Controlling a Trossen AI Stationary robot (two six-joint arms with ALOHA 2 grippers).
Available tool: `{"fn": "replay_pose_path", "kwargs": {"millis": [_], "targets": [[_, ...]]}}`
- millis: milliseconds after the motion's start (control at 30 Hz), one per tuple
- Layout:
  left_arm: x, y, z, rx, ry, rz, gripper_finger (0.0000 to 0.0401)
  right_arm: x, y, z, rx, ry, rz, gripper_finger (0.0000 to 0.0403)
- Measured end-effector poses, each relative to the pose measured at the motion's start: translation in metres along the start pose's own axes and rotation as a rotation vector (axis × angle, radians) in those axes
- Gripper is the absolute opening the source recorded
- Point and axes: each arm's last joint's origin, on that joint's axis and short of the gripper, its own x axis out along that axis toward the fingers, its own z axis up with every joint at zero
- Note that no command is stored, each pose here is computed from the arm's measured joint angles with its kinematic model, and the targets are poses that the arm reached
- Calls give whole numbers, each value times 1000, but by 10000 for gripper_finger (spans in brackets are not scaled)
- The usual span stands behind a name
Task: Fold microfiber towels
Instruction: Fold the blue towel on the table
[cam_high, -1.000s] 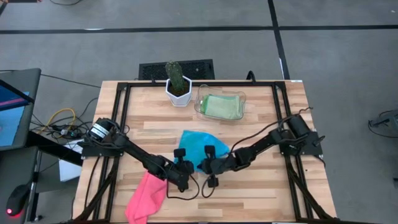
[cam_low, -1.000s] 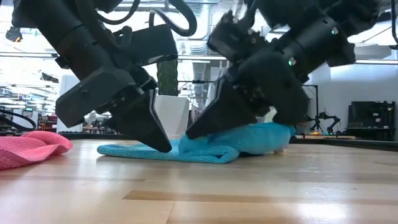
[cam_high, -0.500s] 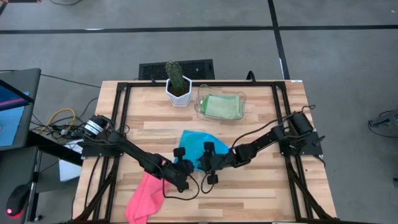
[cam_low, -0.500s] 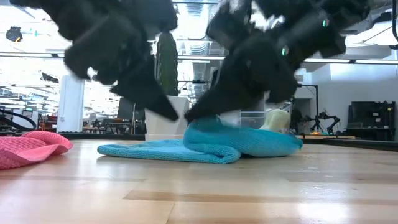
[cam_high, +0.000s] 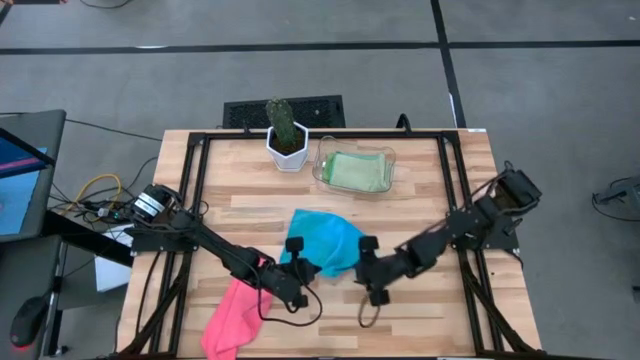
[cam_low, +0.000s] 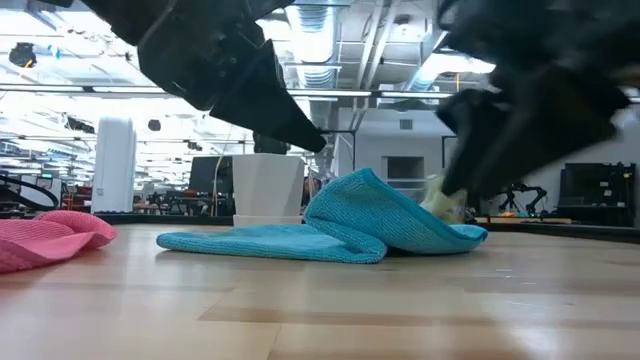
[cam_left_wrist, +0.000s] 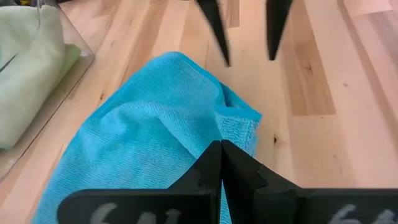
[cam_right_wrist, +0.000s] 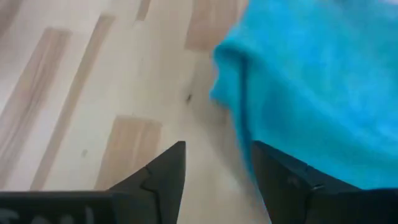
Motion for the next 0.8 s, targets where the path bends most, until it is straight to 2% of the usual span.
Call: {"fn": "replay_pose_path", "kwargs": {"millis": [100, 233, 400, 667, 800], "targets": [[2, 3, 0, 7, 9, 9, 0, 2, 14, -13, -48, -1, -63, 198], [3, 6, 0, 2, 13, 17, 0, 11, 16, -26, -105, 33, -170, 192], [4, 6, -2, 7, 30, 23, 0, 15, 6, -37, -109, 121, -209, 192], [4, 6, -2, 22, 30, 24, 0, 19, -7, -40, -114, 183, -246, 190], [4, 6, -3, 26, 35, 24, 0, 24, -12, -39, -97, 181, -253, 168]]}}
